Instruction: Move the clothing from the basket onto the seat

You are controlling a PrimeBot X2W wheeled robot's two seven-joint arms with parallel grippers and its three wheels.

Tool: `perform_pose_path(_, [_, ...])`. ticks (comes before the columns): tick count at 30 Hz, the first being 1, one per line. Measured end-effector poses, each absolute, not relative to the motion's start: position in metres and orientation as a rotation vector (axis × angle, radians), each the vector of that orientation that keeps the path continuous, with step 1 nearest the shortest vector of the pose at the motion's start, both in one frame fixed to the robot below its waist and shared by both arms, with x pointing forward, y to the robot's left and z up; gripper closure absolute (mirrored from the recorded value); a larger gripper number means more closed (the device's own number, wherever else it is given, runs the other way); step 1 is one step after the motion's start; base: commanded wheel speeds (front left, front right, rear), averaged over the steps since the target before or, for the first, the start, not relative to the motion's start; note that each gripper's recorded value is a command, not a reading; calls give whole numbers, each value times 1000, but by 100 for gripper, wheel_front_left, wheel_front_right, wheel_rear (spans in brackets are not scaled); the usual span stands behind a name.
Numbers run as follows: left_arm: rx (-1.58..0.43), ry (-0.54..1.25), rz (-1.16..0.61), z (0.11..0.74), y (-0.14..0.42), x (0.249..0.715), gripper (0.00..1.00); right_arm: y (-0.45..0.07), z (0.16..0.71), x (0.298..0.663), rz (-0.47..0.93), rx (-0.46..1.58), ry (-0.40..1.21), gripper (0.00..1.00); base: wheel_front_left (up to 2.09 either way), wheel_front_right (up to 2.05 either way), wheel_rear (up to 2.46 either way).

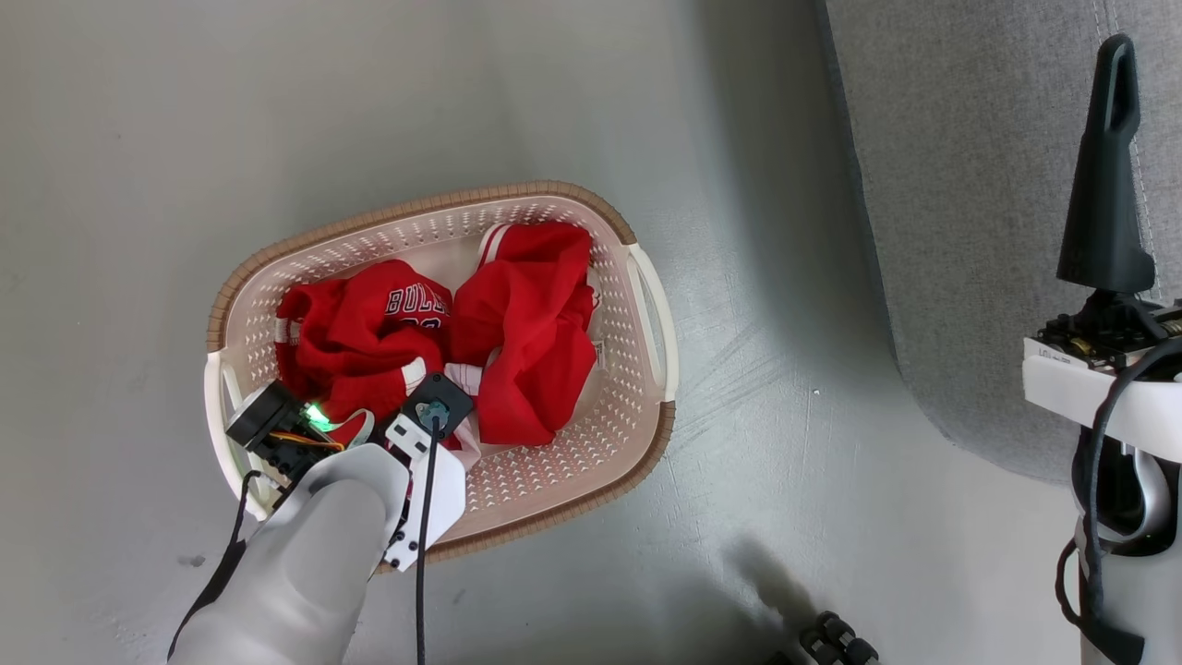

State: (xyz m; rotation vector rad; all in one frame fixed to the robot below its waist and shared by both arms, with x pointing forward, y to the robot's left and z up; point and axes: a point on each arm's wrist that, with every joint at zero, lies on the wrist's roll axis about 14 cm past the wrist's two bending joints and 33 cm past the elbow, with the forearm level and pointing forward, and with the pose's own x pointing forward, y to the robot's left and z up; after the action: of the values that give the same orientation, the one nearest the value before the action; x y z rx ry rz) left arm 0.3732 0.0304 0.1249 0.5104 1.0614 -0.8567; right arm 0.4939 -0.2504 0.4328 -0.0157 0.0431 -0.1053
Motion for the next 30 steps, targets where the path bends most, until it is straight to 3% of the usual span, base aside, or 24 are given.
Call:
perform_pose_path(10, [429, 1068, -823, 126, 26, 377, 100, -251, 434, 496, -105, -17, 30, 0, 0, 0, 0])
perform_pose_path(20, [187, 936, -648, 153, 18, 423, 100, -242, 443, 503, -83, 8, -15, 0, 0, 0, 0])
perform_pose_path(30, [69, 820, -531, 182, 28, 453, 100, -235, 453, 506, -68, 29, -48, 0, 0, 0, 0])
